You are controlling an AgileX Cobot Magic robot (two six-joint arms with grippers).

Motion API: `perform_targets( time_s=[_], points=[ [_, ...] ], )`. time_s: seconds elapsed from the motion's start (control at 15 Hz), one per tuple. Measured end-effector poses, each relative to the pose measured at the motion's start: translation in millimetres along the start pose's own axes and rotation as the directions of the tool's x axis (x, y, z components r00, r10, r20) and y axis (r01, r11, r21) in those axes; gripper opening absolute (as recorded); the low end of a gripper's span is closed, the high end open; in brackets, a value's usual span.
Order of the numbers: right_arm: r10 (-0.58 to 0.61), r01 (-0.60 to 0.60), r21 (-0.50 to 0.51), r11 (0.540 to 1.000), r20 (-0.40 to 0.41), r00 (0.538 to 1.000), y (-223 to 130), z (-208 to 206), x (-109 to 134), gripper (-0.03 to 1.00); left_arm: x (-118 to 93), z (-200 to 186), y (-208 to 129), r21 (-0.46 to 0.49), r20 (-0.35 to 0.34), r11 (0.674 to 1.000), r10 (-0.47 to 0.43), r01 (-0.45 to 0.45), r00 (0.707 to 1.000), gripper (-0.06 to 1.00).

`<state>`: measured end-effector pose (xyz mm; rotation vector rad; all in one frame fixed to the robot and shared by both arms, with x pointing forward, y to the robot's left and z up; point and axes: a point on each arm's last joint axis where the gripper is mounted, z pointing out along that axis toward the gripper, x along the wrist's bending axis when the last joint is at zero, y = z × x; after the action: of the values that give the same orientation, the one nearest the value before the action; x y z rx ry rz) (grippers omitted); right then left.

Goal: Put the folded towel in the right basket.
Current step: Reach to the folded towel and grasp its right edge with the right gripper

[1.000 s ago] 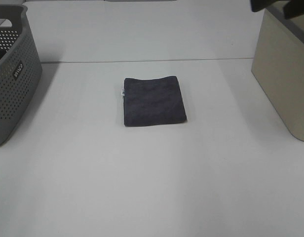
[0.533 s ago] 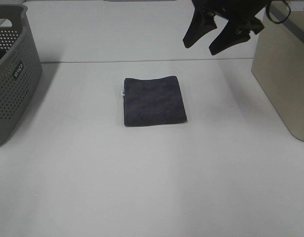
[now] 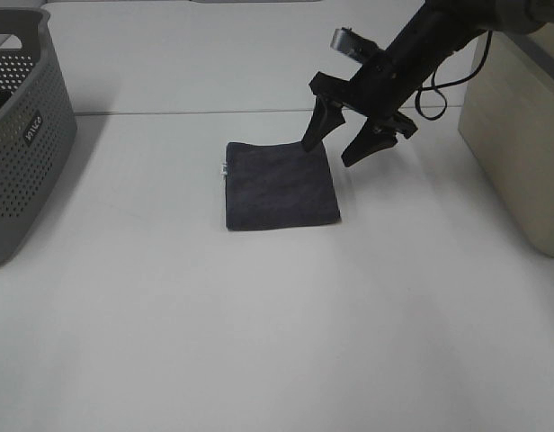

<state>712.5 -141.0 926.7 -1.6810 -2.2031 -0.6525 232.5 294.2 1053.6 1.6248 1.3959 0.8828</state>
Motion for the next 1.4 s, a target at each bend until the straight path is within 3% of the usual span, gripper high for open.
perform_targets(
  time_s=[0.33, 1.0, 1.2, 1.4],
  points=[
    [0.024, -0.024, 0.031, 0.999, 0.003, 1.000, 2.9, 46.4, -26.7, 0.69, 0.0, 0.0, 0.0, 0.000, 0.000, 1.000, 0.000, 0.000, 1.000, 0.98],
    [-0.005, 0.006, -0.026, 1.000, 0.046, 0.999, 8.3, 48.2, -31.6, 0.66, 0.0, 0.0, 0.0, 0.000, 0.000, 1.000, 0.000, 0.000, 1.000, 0.98],
    [-0.041, 0.042, -0.047, 0.998, 0.040, 0.998, 10.2, 52.1, -24.0, 0.57, 0.0, 0.0, 0.0, 0.000, 0.000, 1.000, 0.000, 0.000, 1.000, 0.98],
    [-0.032, 0.032, -0.076, 0.997, 0.012, 0.999, 12.5, 53.9, -18.0, 0.32, 0.0, 0.0, 0.0, 0.000, 0.000, 1.000, 0.000, 0.000, 1.000, 0.98]
  ],
)
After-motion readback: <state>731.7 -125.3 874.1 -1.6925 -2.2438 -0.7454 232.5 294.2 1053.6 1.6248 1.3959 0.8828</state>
